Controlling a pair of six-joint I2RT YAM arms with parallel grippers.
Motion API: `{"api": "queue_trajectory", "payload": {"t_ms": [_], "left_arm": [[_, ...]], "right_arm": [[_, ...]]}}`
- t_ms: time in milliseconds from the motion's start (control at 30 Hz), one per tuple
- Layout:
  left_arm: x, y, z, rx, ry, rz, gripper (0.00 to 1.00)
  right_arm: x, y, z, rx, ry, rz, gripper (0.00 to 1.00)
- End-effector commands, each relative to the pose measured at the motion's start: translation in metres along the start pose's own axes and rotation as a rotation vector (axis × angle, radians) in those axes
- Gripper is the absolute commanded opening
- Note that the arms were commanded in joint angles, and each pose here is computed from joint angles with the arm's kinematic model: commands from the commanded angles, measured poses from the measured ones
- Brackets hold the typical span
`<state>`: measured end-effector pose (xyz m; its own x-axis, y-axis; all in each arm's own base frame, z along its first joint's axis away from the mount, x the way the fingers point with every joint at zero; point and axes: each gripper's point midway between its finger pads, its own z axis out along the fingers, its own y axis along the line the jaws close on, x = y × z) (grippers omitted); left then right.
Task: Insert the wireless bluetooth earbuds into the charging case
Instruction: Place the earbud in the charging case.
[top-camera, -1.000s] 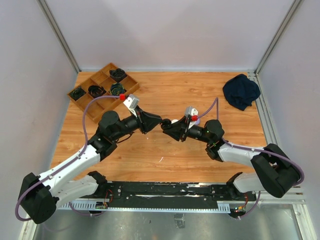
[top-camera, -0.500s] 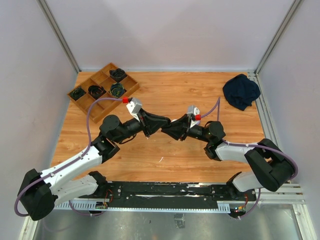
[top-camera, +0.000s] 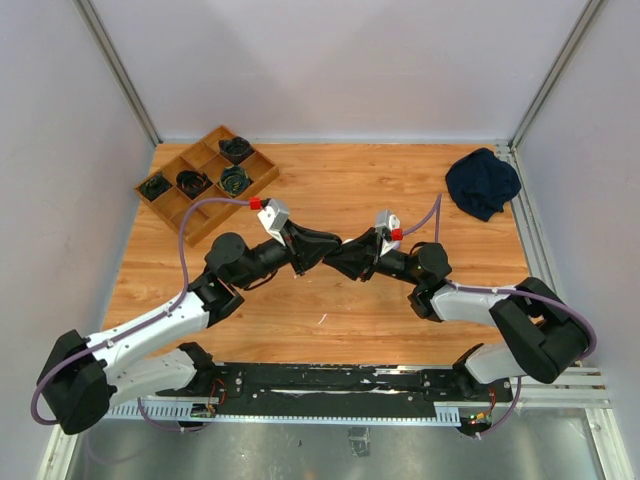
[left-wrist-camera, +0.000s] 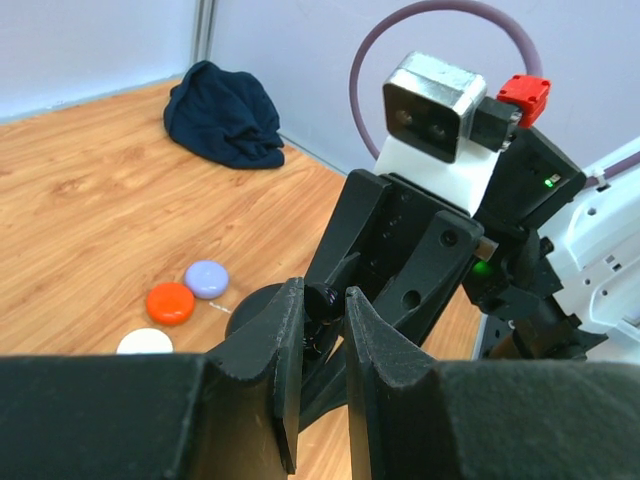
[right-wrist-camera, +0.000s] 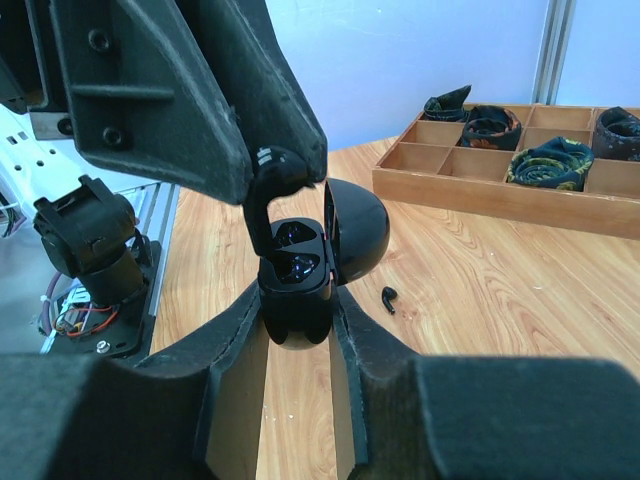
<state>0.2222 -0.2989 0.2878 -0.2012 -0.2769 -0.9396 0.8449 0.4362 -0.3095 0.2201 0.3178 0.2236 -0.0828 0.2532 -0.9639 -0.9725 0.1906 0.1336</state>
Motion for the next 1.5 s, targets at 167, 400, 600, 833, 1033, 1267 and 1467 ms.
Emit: {"api": "queue_trajectory", "payload": {"t_ms": [167,400,600,833,1033,1267,1467], "left_arm": [[0.005,0.005,0.003,-0.024,-0.014,0.041,0.17],[0.009,0.006,0.001,-0.031,-0.006,0.044,0.17],[0.009,0.007,-0.004,-0.038,-0.012,0.044,0.17],[0.012,0.009,-0.008,-0.058,-0.006,0.03,0.17],[0.017,0.013,-0.006,-0.08,0.032,0.013,0.19],[0.02,0.013,-0.003,-0.082,0.054,-0.014,0.23],[0.024,0.018,-0.002,-0.117,0.086,-0.031,0.27]], "right_arm": [[-0.019,0.009,0.001,-0.03,-0.05,-0.057,0.13],[-0.02,0.01,0.0,-0.031,-0.047,-0.062,0.13],[-0.02,0.009,0.0,-0.026,-0.043,-0.067,0.13],[-0.02,0.009,-0.001,-0.021,-0.04,-0.067,0.13],[-0.019,0.008,-0.001,-0.018,-0.035,-0.07,0.13],[-0.017,0.007,-0.001,-0.013,-0.027,-0.067,0.13],[-0.016,0.007,-0.002,-0.013,-0.024,-0.065,0.13]]}}
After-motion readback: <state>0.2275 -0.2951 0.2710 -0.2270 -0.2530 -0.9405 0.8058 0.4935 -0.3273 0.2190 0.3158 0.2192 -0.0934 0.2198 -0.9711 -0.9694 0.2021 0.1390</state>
